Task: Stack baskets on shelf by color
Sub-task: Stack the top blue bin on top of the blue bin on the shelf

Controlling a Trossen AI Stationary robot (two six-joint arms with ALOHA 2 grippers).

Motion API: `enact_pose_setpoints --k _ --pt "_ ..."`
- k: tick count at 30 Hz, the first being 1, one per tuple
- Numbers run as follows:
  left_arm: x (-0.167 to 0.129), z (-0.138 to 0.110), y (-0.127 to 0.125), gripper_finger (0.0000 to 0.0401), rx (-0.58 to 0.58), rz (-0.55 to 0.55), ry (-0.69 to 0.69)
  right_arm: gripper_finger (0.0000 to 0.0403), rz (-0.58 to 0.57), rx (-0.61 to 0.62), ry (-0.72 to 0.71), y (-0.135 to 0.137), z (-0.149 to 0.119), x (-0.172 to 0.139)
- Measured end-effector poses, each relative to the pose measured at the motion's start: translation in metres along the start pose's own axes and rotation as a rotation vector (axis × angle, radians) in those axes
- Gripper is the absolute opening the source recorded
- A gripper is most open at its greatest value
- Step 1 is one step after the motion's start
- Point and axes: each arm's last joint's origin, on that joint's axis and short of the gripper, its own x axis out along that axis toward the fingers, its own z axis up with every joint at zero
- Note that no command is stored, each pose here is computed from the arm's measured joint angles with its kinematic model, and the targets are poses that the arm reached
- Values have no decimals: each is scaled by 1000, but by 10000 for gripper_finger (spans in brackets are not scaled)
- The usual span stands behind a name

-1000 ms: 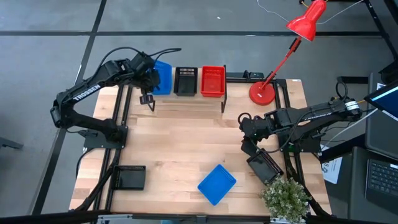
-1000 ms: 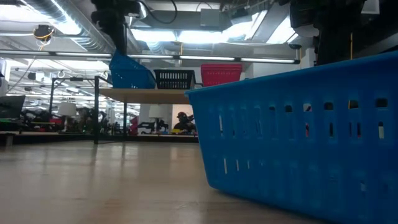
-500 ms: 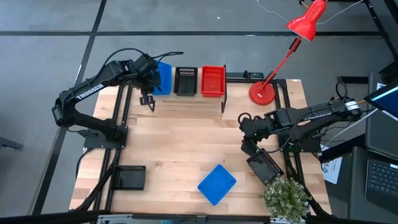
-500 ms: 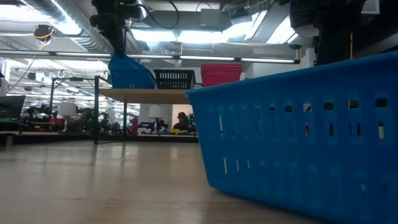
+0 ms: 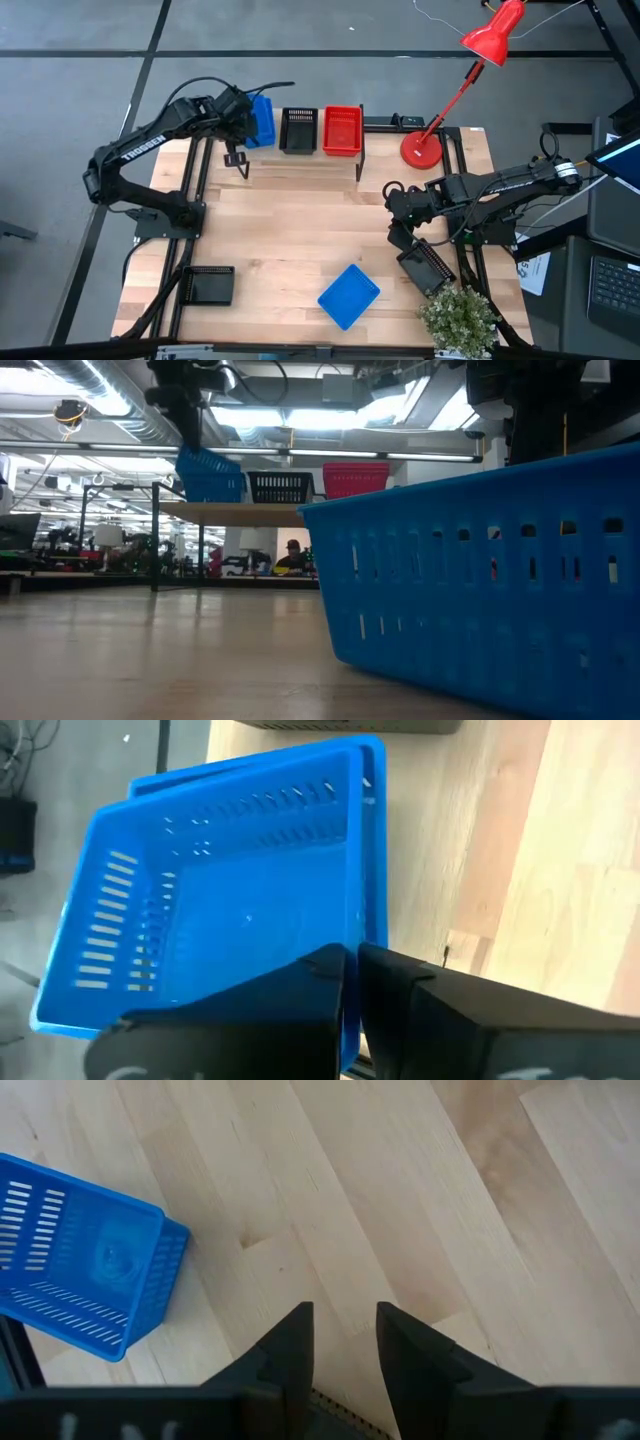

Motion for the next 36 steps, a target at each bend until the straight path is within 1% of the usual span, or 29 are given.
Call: enact_pose_setpoints --k 6,16,19,27,33,36 --pt "-4 3 -4 4 20 31 -13 110 0 0 0 0 0 0" --pt "-23 10 -12 3 60 74 -155 110 0 0 0 0 0 0" --pt "-21 9 -13 3 69 67 -132 110 0 1 0 0 0 0" --pt "-21 8 -11 4 77 78 -134 110 -1 2 1 0 0 0" --pt "-4 0 -9 2 63 64 -73 110 0 1 0 0 0 0" --pt "1 1 -8 4 75 70 -94 110 0 1 0 0 0 0"
